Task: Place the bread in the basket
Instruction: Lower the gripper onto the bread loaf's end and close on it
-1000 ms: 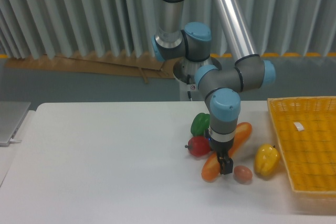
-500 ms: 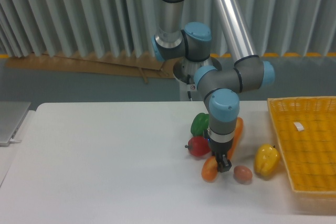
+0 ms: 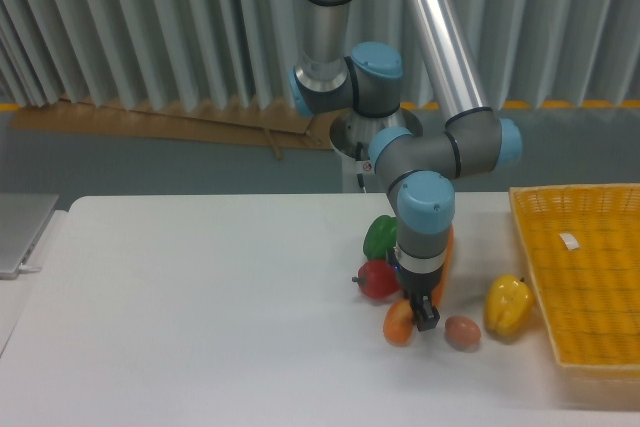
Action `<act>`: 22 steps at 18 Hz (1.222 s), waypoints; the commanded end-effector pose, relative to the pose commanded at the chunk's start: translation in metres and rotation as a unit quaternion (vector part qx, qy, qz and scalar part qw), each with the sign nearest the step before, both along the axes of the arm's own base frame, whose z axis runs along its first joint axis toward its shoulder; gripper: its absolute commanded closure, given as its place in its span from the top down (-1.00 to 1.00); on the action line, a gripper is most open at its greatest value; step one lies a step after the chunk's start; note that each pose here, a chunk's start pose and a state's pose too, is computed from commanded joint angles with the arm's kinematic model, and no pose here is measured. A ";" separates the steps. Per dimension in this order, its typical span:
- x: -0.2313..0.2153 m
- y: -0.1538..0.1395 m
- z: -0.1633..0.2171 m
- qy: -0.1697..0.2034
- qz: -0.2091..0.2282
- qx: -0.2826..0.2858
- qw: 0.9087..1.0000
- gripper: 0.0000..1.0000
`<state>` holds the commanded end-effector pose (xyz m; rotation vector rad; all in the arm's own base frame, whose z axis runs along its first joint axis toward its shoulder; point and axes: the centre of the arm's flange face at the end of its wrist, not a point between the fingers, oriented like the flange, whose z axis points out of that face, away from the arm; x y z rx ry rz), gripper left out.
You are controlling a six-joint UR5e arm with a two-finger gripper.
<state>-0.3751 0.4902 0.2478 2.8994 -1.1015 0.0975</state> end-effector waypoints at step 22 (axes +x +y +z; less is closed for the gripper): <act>-0.011 0.007 0.028 0.019 -0.008 0.015 1.000 -0.28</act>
